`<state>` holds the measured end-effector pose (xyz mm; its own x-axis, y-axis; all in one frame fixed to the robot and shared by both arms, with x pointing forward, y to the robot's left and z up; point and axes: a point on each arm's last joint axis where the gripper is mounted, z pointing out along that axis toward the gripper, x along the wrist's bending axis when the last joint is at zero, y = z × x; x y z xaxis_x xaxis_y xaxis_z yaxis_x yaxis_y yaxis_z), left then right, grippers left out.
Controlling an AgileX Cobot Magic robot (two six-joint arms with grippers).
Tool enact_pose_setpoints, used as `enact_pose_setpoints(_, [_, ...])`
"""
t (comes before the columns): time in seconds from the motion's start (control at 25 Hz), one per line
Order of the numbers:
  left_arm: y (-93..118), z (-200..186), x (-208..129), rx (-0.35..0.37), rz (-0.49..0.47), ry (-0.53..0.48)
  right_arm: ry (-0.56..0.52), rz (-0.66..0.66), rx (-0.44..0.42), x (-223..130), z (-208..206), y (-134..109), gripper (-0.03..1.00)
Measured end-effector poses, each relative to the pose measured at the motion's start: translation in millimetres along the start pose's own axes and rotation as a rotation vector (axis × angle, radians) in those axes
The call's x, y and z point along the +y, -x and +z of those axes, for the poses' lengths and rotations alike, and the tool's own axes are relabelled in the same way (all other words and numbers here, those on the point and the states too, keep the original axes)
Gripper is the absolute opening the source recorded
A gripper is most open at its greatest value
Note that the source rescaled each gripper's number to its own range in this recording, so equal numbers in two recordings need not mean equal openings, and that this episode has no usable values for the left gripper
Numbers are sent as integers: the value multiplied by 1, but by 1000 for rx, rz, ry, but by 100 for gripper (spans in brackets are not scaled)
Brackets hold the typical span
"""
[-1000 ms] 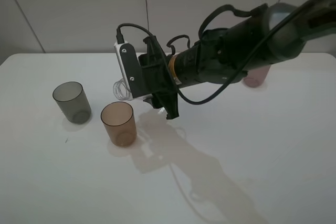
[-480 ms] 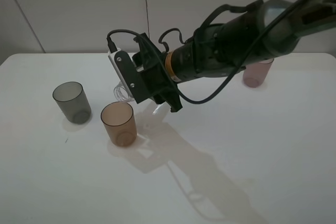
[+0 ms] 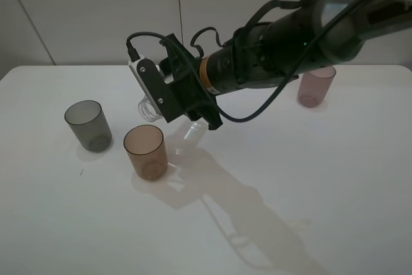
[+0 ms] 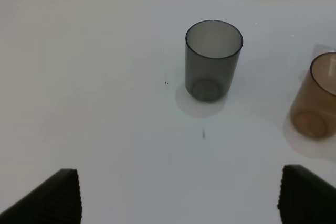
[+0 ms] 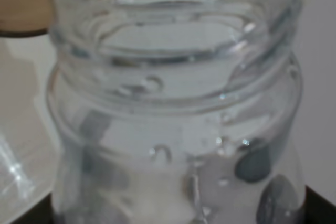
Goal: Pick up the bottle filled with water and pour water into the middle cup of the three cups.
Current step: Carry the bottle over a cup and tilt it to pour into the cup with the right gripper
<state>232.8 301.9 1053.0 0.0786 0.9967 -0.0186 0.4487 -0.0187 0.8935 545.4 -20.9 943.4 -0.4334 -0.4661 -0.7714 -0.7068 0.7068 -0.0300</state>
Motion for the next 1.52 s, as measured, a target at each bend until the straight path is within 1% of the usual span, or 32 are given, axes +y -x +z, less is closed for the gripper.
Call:
enact_pose_setpoints(0.16, [0, 0, 0, 0, 0, 0, -2, -10, -19, 0, 0, 7, 5])
enact_pose_setpoints(0.64, [0, 0, 0, 0, 0, 0, 11, -144, -26, 1, 0, 7, 5])
enact_pose_setpoints(0.88, [0, 0, 0, 0, 0, 0, 32, -178, -38, 3, 0, 8, 5])
enact_pose_setpoints(1.04, [0, 0, 0, 0, 0, 0, 40, -225, -24, 3, 4, 4, 5])
enact_pose_setpoints(1.2, [0, 0, 0, 0, 0, 0, 45, -236, -7, 4, 10, -1, 5])
enact_pose_setpoints(1.52, [0, 0, 0, 0, 0, 0, 47, -294, -8, 4, 10, -1, 5])
